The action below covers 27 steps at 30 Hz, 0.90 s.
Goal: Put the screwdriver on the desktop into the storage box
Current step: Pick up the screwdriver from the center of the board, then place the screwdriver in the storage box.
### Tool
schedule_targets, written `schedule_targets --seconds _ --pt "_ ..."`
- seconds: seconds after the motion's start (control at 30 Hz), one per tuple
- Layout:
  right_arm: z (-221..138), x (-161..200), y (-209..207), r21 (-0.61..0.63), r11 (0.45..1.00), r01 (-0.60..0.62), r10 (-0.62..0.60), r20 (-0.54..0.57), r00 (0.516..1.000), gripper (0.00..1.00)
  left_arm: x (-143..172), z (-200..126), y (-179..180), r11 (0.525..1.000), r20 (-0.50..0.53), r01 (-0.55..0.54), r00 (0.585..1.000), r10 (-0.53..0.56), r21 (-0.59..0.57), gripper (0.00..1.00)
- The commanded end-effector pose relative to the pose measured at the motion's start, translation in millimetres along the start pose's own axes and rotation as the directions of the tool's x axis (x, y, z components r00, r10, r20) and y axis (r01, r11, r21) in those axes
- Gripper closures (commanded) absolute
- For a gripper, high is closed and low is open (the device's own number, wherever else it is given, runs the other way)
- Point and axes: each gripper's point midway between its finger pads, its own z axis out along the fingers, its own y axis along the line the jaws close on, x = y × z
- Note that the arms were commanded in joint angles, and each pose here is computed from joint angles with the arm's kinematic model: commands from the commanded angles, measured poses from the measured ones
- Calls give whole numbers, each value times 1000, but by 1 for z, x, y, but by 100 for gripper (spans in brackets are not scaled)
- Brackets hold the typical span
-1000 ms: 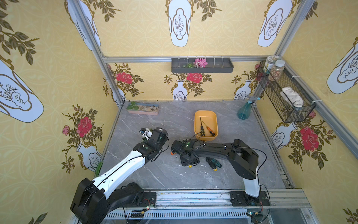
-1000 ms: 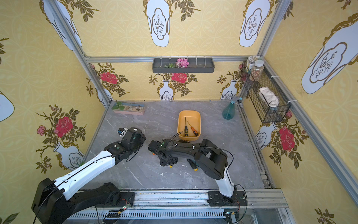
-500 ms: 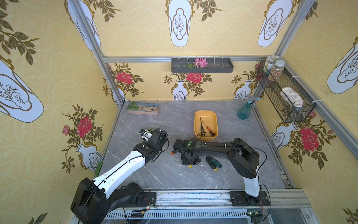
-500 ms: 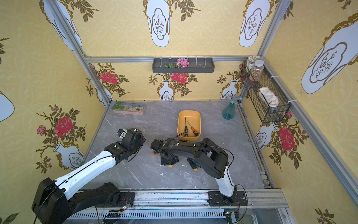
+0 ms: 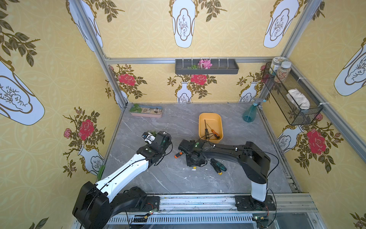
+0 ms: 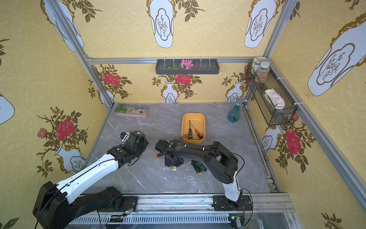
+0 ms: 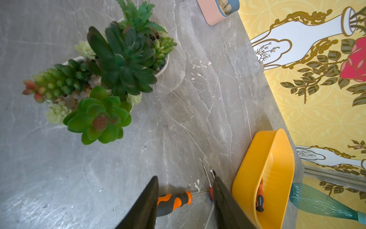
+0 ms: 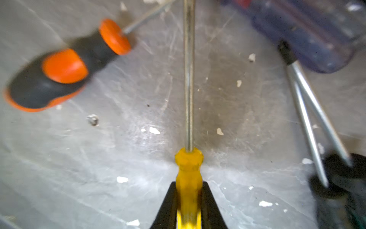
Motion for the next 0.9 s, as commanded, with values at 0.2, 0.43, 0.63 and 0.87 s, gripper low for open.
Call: schedule_targets --seconds 0.2,0.43,0.63,0.87 --pt "-70 -70 -52 -16 995 -101 102 151 983 92 5 4 -12 990 -18 -129 991 130 52 53" --pt "-72 -147 -106 -72 982 -176 186 172 967 91 24 14 -27 953 -94 -284 951 294 108 52" --pt "-33 -187 -116 -107 976 -189 201 122 972 90 43 23 -29 922 -168 -361 909 381 139 51" --pt "10 -202 -112 -126 976 -178 186 61 981 86 53 27 -22 904 -216 -405 878 427 141 50"
